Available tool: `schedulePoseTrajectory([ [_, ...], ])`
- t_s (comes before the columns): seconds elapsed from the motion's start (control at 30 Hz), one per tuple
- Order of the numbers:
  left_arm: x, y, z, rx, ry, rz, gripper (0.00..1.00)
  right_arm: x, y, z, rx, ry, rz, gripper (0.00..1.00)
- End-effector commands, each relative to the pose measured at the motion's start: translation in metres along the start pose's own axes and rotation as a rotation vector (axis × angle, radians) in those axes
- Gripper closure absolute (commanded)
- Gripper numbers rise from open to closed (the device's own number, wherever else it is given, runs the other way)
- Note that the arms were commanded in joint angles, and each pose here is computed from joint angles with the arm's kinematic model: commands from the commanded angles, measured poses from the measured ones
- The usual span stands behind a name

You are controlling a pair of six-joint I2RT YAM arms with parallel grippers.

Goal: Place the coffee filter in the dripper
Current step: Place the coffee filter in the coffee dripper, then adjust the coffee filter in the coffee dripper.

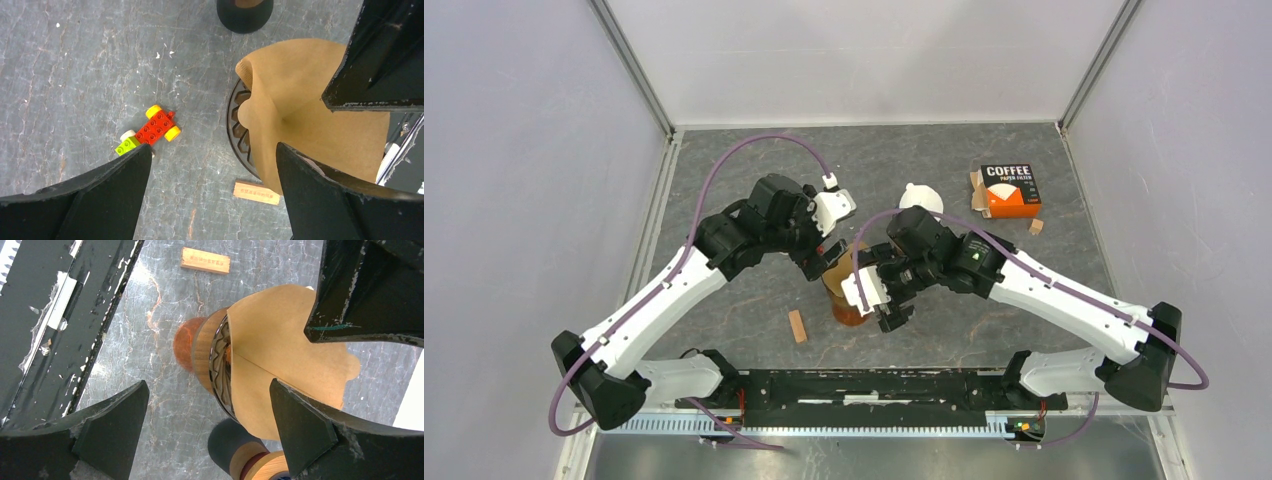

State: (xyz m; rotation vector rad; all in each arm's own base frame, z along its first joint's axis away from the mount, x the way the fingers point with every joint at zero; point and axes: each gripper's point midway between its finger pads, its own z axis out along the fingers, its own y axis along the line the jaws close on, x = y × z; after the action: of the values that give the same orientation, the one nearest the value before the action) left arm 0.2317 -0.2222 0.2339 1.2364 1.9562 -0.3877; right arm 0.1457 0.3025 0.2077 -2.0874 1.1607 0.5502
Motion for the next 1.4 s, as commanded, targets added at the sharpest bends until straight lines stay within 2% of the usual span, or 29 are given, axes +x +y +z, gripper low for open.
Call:
schedulePoseTrajectory([
  [0.0, -0.029, 0.001, -0.012, 0.01, -0.087, 0.03, 0.0, -0.027, -0.012, -0.02, 0.037, -0.069, -0.038, 0.02],
  [0.2, -0.044, 0.013, -0.017, -0.047, -0.121, -0.005, 0.0, -0.036, -0.023, -0.031, 0.09, -0.089, -0.024, 0.02],
  [0.47, -0.092, 0.067, -0.046, -0.214, -0.303, -0.203, 0.0, -0.023, -0.104, -0.108, 0.475, -0.18, 0.222, 0.02],
  [0.6, -0.105, 0.097, -0.063, -0.318, -0.38, -0.313, 0.0, 0.012, -0.148, -0.167, 0.749, -0.174, 0.412, 0.02],
  [0.8, -0.098, 0.142, -0.085, -0.512, -0.45, -0.432, 0.0, 0.084, -0.185, -0.246, 1.125, -0.152, 0.703, 0.02],
  [0.87, -0.098, 0.151, -0.091, -0.552, -0.481, -0.434, 0.0, 0.104, -0.187, -0.261, 1.226, -0.115, 0.738, 0.02],
  [0.97, -0.101, 0.162, -0.095, -0.588, -0.532, -0.408, 0.0, 0.107, -0.185, -0.286, 1.373, -0.116, 0.692, 0.02],
  [1.23, -0.082, 0.169, -0.088, -0.644, -0.523, -0.384, 0.0, 0.105, -0.176, -0.288, 1.379, -0.11, 0.667, 0.02],
  [1.37, -0.079, 0.157, -0.083, -0.578, -0.521, -0.384, 0.0, 0.101, -0.17, -0.271, 1.292, -0.125, 0.633, 0.02],
])
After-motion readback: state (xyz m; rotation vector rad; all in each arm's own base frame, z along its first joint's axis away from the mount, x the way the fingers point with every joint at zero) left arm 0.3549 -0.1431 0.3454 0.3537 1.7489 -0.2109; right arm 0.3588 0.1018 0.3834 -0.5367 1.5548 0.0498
